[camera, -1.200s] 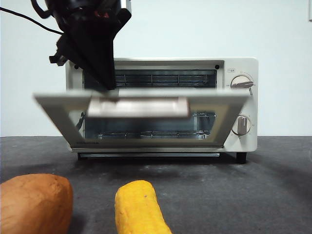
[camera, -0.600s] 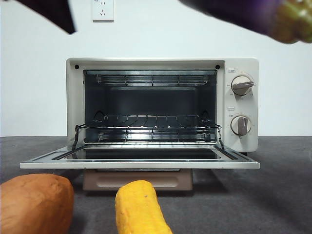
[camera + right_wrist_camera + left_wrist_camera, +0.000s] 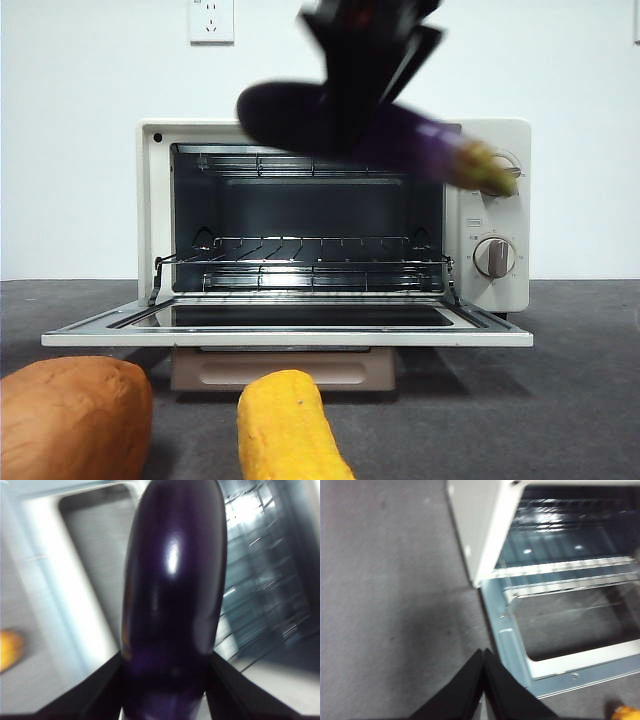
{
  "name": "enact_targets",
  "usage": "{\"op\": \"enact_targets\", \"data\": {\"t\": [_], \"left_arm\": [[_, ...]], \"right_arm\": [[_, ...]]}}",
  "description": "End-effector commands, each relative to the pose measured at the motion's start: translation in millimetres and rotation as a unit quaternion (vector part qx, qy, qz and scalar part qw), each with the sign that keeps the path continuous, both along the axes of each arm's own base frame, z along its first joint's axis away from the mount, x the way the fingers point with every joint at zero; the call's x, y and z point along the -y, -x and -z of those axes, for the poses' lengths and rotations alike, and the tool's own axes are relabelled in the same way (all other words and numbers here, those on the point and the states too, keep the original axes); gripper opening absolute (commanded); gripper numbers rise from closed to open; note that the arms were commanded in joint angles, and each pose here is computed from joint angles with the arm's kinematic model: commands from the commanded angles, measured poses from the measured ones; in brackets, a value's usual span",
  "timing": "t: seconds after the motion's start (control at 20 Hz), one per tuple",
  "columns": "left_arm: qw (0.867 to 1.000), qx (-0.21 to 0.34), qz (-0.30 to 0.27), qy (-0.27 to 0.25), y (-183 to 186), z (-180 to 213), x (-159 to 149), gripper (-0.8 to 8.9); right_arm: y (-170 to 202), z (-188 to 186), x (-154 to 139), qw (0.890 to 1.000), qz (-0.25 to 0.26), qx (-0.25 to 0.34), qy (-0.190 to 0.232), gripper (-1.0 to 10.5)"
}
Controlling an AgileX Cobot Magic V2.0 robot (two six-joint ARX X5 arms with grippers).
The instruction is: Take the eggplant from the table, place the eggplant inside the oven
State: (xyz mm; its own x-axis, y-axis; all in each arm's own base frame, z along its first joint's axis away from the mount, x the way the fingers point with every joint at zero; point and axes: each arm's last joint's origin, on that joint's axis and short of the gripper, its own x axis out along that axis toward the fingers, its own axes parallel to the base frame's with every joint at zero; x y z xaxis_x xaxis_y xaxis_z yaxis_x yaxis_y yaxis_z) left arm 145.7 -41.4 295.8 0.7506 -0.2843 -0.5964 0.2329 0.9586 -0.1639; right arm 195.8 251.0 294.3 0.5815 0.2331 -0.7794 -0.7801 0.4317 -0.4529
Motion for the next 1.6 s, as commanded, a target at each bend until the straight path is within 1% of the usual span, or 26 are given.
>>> {"op": "enact_targets", "data": {"t": [0.05,0.15,0.2,0.3,0.35,0.5,0.65,0.85,1.0,1.1,1.25,1.4,1.6], "left_arm": [[1.000,0.008,-0.004,0.002,-1.6,-2.5,-0.6,0.07],[1.000,0.014,-0.004,0.004,-2.3,-3.5,-0.5,0.07],[1.000,0.019,-0.003,0.004,-2.8,-4.4,-0.3,0.07],[1.000,0.029,-0.003,0.007,-4.0,-6.0,0.0,0.07],[0.999,0.032,-0.003,0.008,-4.2,-6.4,0.0,0.07],[0.999,0.032,-0.003,0.007,-4.3,-6.3,0.1,0.07],[0.999,0.031,-0.003,0.007,-4.4,-6.2,0.1,0.07],[1.000,0.030,-0.003,0.007,-4.8,-5.9,0.2,0.07],[1.000,0.030,-0.002,0.005,-5.0,-5.8,0.2,0.07],[1.000,0.025,-0.001,0.003,-7.0,-4.4,0.8,0.07],[1.000,0.012,0.004,-0.007,-15.6,1.1,3.0,0.07],[1.000,0.002,0.004,-0.010,-29.0,7.6,6.5,0.07],[0.999,-0.039,0.004,-0.020,-50.8,25.3,12.1,0.07]], "right_arm": [[-13.6,13.6,-23.9,0.997,-0.032,0.055,0.038,1.0],[-23.8,27.9,-37.6,0.995,-0.052,0.075,0.046,1.0],[-28.5,33.8,-42.5,0.993,-0.054,0.090,0.055,1.0],[-41.1,46.9,-50.7,0.986,-0.039,0.137,0.092,1.0],[-46.0,52.3,-53.4,0.983,-0.037,0.148,0.101,1.0],[-63.5,65.8,-54.4,0.981,-0.031,0.160,0.107,1.1],[-77.9,77.1,-50.1,0.981,-0.018,0.158,0.112,2.0],[-80.4,78.9,-50.2,0.983,0.007,0.159,0.095,3.7],[-77.6,77.7,-53.2,0.981,0.015,0.170,0.097,3.6],[-71.9,75.8,-58.5,0.976,0.026,0.189,0.106,3.6],[-61.9,75.4,-67.3,0.977,0.015,0.192,0.097,3.6],[-55.8,75.2,-71.9,0.977,0.015,0.192,0.088,3.6],[-54.8,74.7,-72.4,0.978,0.023,0.191,0.079,3.6]]}}
